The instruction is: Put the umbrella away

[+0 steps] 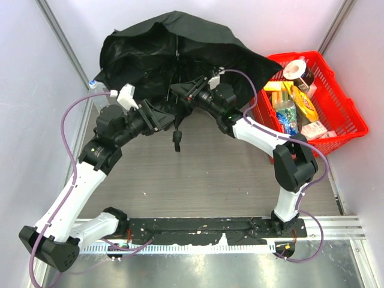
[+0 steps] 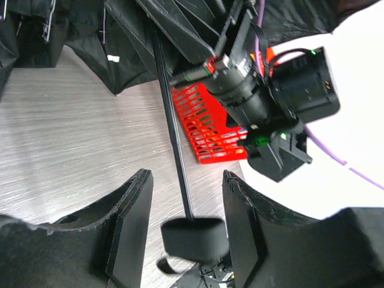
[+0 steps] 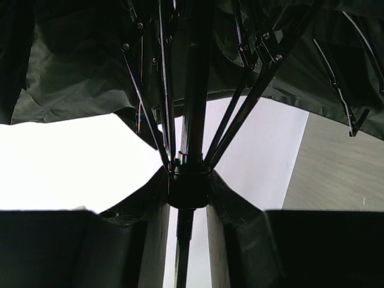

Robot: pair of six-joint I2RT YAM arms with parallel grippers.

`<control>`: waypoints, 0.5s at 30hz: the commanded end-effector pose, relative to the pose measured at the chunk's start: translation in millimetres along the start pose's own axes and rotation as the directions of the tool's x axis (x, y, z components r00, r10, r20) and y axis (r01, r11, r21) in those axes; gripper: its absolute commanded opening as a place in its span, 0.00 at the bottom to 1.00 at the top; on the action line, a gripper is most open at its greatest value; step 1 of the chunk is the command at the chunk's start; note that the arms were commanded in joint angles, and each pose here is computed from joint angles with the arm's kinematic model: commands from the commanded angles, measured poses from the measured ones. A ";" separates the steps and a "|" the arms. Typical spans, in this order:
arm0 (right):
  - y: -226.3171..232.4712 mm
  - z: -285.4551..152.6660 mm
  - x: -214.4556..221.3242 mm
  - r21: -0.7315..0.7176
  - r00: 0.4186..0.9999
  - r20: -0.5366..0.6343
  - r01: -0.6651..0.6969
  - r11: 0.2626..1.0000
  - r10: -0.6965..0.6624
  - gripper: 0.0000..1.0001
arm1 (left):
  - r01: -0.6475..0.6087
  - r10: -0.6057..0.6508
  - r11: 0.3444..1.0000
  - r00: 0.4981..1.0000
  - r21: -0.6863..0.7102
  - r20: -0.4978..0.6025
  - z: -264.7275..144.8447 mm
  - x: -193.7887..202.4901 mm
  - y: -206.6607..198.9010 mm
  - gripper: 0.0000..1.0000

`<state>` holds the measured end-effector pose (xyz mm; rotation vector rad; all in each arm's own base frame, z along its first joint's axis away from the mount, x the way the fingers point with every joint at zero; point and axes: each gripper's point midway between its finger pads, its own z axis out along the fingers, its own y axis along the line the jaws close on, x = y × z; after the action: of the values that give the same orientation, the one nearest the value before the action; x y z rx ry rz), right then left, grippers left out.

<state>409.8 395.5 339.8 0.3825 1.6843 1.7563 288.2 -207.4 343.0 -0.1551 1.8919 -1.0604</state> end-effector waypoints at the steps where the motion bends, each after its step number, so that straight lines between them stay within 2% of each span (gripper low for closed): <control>1: 101.2 -9.8 -24.3 -0.286 0.993 0.070 0.112 0.952 -0.096 0.01 | 0.006 -0.003 0.994 1.000 0.112 -0.024 -2.6 8.2 -15.3 0.54; 4: 106.0 -10.0 -25.3 -0.301 0.990 0.081 0.135 0.944 -0.116 0.01 | 0.028 -0.024 0.994 0.999 0.102 -0.043 4.6 14.6 -8.5 0.58; 8: 103.8 -11.2 -19.1 -0.301 0.988 0.073 0.153 0.941 -0.138 0.01 | 0.038 -0.025 0.986 0.997 0.164 -0.076 12.4 12.3 -23.3 0.83; 10: 102.6 -13.3 -15.4 -0.295 0.985 0.070 0.172 0.940 -0.158 0.01 | 0.022 -0.011 0.985 0.998 0.172 -0.063 13.7 8.1 -27.4 0.83; 11: 102.2 -13.9 -13.8 -0.292 0.983 0.071 0.183 0.939 -0.170 0.01 | 0.011 -0.002 0.986 0.999 0.167 -0.054 14.3 6.3 -27.6 0.80; 12: 100.0 -15.0 -13.6 -0.282 0.983 0.072 0.185 0.942 -0.171 0.01 | 0.007 0.002 0.988 0.998 0.154 -0.055 15.3 7.3 -25.6 0.72; 15: 102.5 -19.7 -12.8 -0.276 0.979 0.081 0.200 0.940 -0.185 0.01 | 0.033 -0.022 0.993 0.996 0.115 -0.092 21.8 16.2 -14.6 0.40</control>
<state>408.8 392.7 370.8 0.2683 1.5689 1.7677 288.8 -232.1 311.5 -0.1116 1.9824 -1.1773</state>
